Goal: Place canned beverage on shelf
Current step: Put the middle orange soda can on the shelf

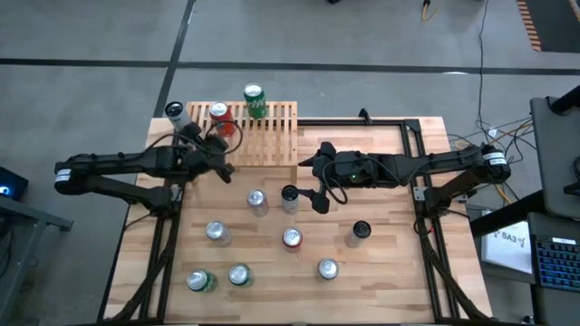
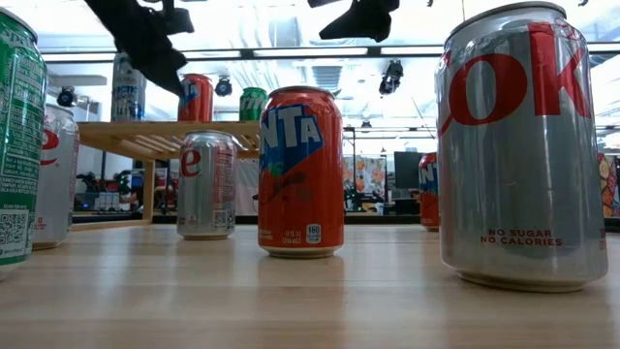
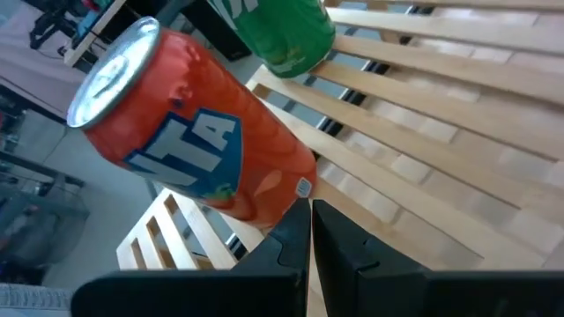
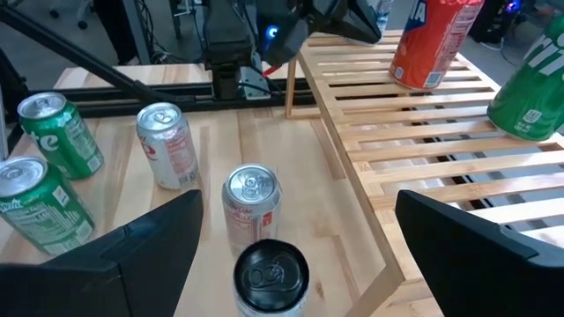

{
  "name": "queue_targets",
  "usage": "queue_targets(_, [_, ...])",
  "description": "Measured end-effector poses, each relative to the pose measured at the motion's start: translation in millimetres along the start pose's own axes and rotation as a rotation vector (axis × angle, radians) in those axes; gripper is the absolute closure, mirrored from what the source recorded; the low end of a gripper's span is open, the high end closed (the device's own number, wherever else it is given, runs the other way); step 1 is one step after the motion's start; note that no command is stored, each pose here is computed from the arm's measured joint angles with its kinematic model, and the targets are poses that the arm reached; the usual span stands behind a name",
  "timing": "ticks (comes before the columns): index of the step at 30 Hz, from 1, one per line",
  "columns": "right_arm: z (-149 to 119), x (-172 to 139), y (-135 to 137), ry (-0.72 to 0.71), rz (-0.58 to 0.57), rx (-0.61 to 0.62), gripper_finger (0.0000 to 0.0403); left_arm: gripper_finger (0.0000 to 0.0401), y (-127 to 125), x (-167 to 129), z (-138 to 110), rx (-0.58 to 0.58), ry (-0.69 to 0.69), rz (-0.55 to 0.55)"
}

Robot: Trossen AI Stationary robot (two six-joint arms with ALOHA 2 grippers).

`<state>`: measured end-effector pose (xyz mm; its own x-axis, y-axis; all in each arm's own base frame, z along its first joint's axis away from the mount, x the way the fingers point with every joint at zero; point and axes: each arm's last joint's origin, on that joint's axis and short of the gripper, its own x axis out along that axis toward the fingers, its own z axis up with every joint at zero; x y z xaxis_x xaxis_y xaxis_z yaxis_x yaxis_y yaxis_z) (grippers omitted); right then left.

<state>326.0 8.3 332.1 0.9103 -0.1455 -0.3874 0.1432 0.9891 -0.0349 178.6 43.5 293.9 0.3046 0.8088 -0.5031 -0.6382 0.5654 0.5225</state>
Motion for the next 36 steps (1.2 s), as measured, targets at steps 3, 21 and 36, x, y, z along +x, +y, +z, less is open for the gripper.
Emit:
queue_targets(3, [-3.7, 1.2, 0.1, 0.011, 0.000, -0.003, 0.0039, 0.0401, -2.3, 2.1, 0.1, 0.010, 0.005, 0.009])
queue_targets(21, [-24.1, 7.0, 0.3, 0.062, -0.003, 0.018, 0.0039, 0.0401, -3.0, 6.8, 12.1, 0.013, -0.063, 0.114])
queue_targets(36, [-24.5, 7.1, 0.3, 0.063, -0.003, 0.002, 0.0039, 0.0401, -0.1, 36.9, 15.0, -0.017, 0.023, 0.197])
